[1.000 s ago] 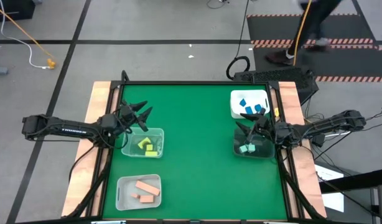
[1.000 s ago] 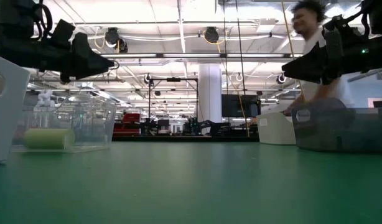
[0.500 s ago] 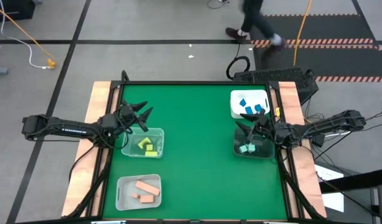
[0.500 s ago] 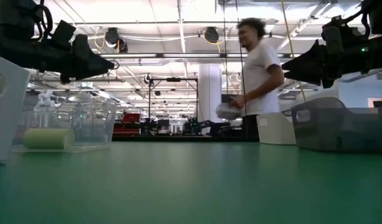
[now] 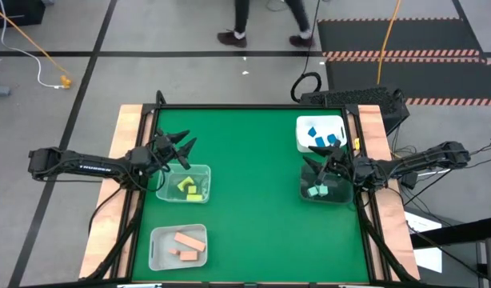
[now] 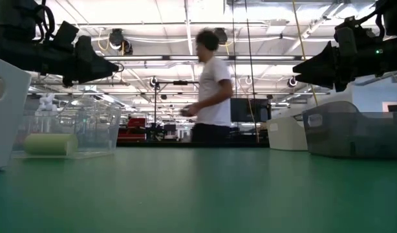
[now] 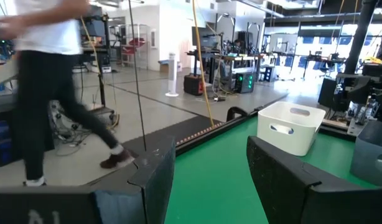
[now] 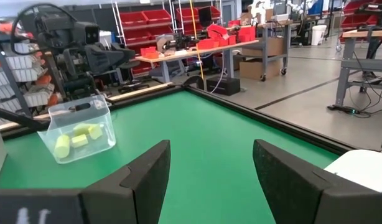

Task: Sort & place blocks by color
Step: Return to Home Position

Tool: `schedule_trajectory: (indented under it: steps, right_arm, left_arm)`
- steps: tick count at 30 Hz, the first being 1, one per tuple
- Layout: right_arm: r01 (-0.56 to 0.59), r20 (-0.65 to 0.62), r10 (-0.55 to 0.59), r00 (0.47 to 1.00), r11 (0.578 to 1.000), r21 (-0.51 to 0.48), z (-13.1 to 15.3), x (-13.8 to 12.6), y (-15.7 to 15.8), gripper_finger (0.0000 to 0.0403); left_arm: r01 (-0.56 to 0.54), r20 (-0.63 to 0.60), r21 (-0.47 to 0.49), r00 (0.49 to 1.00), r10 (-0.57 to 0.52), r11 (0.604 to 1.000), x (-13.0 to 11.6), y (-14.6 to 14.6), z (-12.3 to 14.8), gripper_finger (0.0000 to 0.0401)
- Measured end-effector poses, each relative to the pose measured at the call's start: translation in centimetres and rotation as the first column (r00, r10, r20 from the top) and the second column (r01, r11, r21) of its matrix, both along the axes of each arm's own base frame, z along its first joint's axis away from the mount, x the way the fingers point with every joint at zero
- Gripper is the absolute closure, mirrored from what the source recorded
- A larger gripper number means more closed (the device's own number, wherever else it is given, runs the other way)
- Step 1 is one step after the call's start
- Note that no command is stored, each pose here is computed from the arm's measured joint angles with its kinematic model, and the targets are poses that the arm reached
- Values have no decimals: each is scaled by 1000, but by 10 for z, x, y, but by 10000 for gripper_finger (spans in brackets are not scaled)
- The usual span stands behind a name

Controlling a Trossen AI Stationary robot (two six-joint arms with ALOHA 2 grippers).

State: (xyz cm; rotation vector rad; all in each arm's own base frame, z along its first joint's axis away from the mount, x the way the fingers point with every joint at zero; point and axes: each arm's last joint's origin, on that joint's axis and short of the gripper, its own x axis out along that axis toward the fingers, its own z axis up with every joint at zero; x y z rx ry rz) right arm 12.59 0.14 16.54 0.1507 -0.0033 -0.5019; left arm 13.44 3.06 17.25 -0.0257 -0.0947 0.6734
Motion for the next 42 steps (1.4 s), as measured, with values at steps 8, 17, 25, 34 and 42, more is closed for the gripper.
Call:
schedule_trajectory:
  steps: [8,17,25,34,42]
  right_arm:
    - [-1,78,0,997,1000,12,8,-5,-1,180]
    - [-3,199,-4,980,1000,30,20,-14,-2,180]
    - [28,327,-43,944,998,50,31,-26,-7,180]
    - [138,471,-156,868,988,72,42,-43,-19,180]
    - [292,501,-291,815,953,77,45,-50,-32,180]
  left_arm:
    - [0,68,8,998,-1,1000,-5,-1,8,201]
    - [-2,215,24,977,-3,1000,-18,-2,24,201]
    - [-31,315,36,949,18,999,-29,0,34,201]
    - [-160,379,43,916,132,986,-40,11,40,201]
    - [-304,383,43,885,266,952,-48,24,40,201]
